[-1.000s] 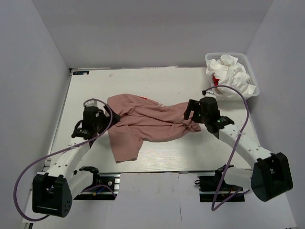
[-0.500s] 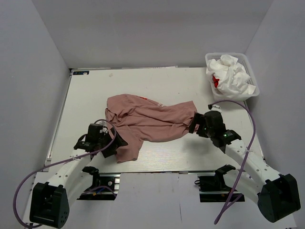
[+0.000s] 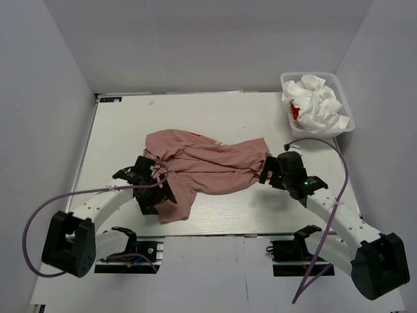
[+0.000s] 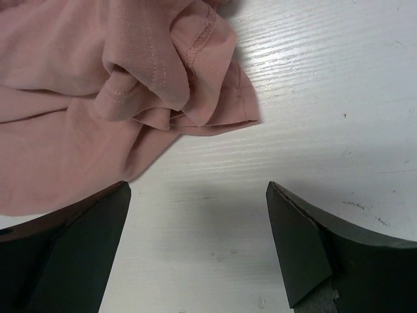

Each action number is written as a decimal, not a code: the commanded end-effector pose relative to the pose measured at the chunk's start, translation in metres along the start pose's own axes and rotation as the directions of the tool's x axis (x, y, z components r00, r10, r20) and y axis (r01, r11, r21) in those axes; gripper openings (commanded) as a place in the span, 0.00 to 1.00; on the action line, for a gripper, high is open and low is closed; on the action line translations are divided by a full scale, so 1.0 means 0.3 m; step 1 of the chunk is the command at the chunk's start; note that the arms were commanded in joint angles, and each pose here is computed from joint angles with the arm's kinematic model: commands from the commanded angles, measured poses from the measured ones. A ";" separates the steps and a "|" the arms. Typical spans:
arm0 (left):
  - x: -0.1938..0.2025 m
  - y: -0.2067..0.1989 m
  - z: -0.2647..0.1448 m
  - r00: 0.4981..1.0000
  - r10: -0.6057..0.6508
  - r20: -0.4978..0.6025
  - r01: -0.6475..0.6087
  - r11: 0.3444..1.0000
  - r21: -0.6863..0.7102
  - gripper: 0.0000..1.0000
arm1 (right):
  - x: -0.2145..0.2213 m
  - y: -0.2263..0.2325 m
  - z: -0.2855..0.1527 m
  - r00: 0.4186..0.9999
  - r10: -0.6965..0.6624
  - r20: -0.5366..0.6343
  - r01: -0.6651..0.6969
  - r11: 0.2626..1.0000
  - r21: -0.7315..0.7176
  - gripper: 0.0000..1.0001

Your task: Fold and stack the t-shirts

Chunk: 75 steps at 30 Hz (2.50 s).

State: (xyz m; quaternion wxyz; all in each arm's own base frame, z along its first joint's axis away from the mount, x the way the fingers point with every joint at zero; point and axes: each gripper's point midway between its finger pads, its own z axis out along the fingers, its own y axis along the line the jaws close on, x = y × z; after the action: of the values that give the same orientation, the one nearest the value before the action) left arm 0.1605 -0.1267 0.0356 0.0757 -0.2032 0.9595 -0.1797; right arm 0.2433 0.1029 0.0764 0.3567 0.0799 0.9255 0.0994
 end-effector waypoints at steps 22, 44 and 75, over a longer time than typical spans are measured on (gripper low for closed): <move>0.069 -0.036 0.143 0.976 0.141 -0.164 -0.164 0.977 -0.134 0.00 | 0.010 -0.018 0.075 0.997 -0.077 0.021 0.077 0.997 0.012 0.90; -0.061 -0.011 -0.007 0.965 0.169 0.200 -0.152 0.983 -0.101 0.00 | 0.011 -0.034 0.240 0.972 -0.150 -0.183 0.181 0.970 0.165 0.58; -0.430 -0.460 -1.336 0.202 -0.271 0.941 -0.407 0.851 0.332 0.00 | -0.741 0.130 -0.696 0.659 0.196 0.726 -0.041 0.973 -0.225 0.00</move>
State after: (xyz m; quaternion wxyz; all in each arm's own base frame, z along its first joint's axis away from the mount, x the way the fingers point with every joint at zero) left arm 0.2556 -0.0979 0.3886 0.6355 -0.1786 0.7027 -0.2655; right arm 0.2718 0.1003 0.3101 0.6264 0.0612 0.7547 0.1853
